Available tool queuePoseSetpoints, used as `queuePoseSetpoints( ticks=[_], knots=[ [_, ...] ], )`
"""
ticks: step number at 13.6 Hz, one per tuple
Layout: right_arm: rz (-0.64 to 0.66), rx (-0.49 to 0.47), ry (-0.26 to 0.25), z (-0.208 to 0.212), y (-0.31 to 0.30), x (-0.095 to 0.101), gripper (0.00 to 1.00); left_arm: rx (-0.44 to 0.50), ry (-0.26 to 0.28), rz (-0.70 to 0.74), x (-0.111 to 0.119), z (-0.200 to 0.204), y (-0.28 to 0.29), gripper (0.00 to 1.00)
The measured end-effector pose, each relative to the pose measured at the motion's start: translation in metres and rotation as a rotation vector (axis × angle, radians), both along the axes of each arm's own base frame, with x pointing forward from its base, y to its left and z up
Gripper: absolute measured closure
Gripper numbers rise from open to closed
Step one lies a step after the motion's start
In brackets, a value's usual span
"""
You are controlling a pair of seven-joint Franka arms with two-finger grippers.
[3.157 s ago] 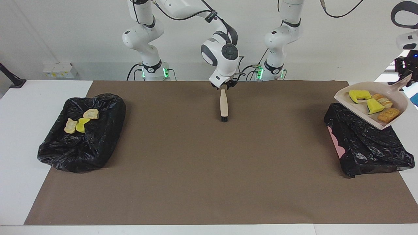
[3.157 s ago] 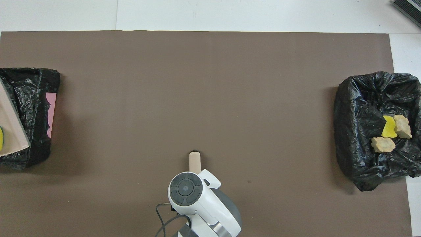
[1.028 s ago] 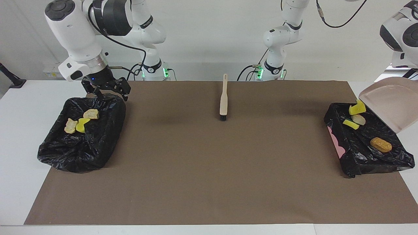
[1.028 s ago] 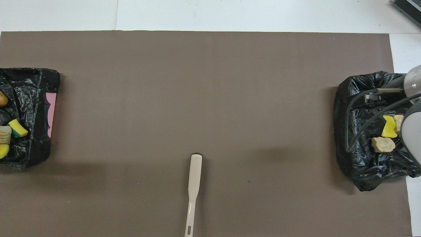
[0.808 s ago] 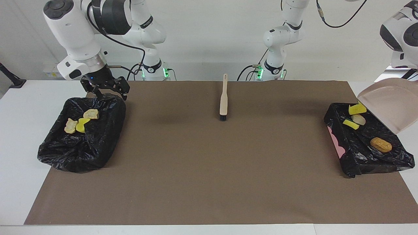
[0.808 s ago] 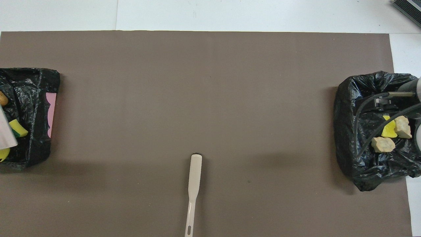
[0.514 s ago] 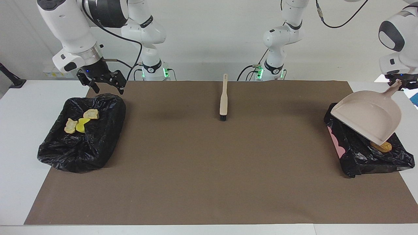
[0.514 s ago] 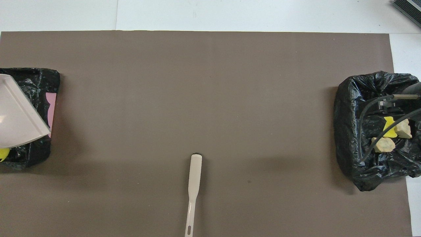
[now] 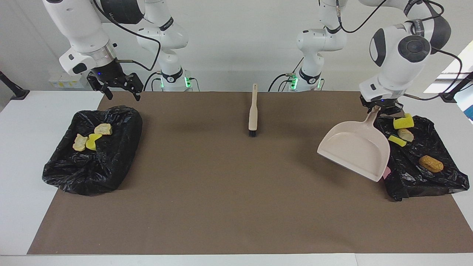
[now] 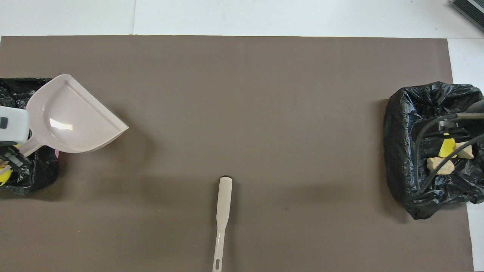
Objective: Sweep and dump trash in bin
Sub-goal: 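Lift the empty dustpan out of the bin with the left gripper, then set the dustpan down on the mat center with the left gripper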
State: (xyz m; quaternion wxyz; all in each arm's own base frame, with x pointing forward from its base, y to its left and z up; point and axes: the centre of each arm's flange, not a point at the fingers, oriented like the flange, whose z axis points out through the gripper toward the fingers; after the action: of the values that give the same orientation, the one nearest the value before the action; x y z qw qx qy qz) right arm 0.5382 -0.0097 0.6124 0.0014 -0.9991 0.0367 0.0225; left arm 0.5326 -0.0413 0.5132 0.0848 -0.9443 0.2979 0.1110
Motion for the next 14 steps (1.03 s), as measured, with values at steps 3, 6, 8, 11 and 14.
queuePoseSetpoints(
  ticks=[3,6,8,11,14],
  knots=[
    [0.000,0.000,0.000,0.000,0.000,0.000,0.00,-0.061,-0.051,0.131,-0.007,-0.001,-0.069,0.68],
    [0.000,0.000,0.000,0.000,0.000,0.000,0.00,-0.099,-0.107,0.246,-0.009,-0.014,-0.136,0.68],
    [0.000,0.000,0.000,0.000,0.000,0.000,0.00,-0.095,-0.126,0.326,-0.010,-0.039,-0.192,0.68],
    [0.000,0.000,0.000,0.000,0.000,0.000,0.00,-0.134,-0.164,0.456,-0.002,-0.082,-0.265,0.68],
    [0.000,0.000,0.000,0.000,0.000,0.000,0.00,-0.164,-0.171,0.535,0.001,-0.119,-0.315,0.68]
  ],
)
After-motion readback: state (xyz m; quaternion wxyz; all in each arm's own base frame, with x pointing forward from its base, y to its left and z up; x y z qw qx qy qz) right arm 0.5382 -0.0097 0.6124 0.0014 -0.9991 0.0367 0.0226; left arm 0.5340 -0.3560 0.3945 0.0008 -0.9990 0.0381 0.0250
